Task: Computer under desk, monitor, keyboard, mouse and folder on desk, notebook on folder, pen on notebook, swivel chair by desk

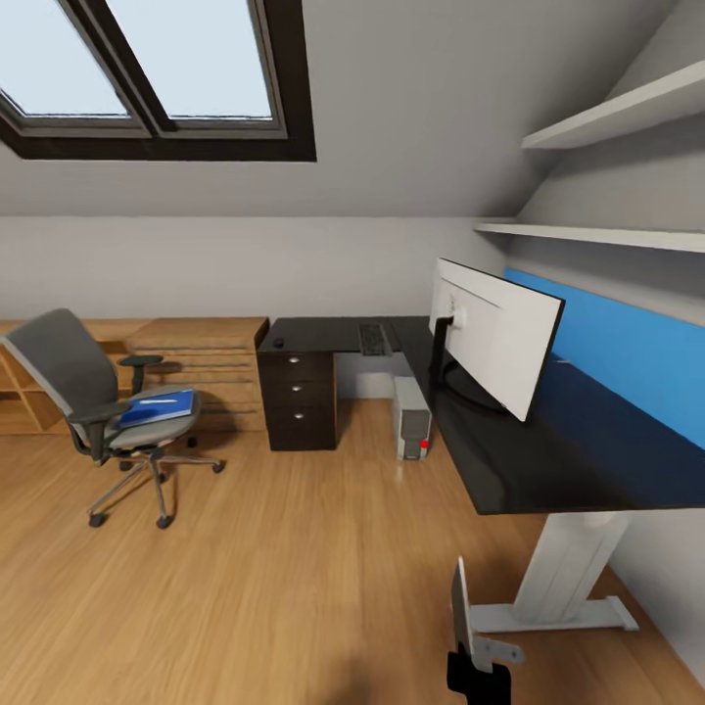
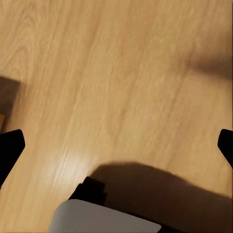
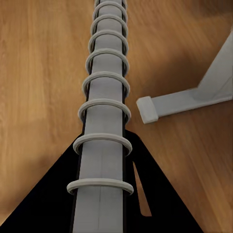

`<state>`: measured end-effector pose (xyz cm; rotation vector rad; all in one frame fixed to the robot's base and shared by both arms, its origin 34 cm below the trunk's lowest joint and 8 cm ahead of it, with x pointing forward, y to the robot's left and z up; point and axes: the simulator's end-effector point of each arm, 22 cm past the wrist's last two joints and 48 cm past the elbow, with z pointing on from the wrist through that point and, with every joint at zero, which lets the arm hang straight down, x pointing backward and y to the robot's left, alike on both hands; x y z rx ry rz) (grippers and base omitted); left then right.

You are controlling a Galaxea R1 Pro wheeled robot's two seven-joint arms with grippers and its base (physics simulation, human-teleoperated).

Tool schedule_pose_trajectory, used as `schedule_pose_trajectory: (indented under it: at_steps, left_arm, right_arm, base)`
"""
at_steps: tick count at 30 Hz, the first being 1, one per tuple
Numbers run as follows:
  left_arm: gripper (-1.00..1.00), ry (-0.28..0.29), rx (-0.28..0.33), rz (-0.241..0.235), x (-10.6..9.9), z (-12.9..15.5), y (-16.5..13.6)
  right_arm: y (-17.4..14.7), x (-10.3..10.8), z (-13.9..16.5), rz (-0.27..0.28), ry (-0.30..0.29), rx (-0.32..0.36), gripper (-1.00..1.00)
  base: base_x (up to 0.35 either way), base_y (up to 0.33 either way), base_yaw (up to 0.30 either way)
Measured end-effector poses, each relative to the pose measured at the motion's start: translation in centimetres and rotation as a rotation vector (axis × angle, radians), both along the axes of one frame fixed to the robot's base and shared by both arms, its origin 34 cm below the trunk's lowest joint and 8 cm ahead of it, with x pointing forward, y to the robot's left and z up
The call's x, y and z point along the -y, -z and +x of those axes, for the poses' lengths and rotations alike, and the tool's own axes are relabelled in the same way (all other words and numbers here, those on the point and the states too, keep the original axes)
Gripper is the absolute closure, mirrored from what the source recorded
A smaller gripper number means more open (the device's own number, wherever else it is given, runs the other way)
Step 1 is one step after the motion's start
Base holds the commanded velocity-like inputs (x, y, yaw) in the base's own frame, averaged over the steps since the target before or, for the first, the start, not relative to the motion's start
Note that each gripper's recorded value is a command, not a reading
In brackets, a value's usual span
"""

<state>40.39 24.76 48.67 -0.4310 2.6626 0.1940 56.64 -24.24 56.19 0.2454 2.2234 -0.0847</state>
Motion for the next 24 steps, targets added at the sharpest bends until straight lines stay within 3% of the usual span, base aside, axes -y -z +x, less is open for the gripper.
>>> schedule_pose_trajectory:
  at_steps: [9, 18, 24]
  left_arm:
    - [-1.00, -0.002, -0.001, 0.000, -0.04, -0.06, 0.03]
    - [-1.00, -0.004, -0.002, 0.000, -0.09, -0.07, 0.03]
    - [-1.00, -0.005, -0.002, 0.001, -0.20, -0.06, 0.03]
  right_arm:
    - [0.00, -0.06, 0.00, 0.001, -0.001, 0.000, 1.00]
    - [0.01, -0.06, -0.01, 0.001, 0.000, 0.000, 1.00]
    - [-0.01, 0.14, 0.01, 0.000, 0.004, 0.001, 1.00]
  base:
    - [0.335, 0.089, 0.013]
    - [0.309, 0.193, 0.192]
    - [0.312, 0.138, 0.057]
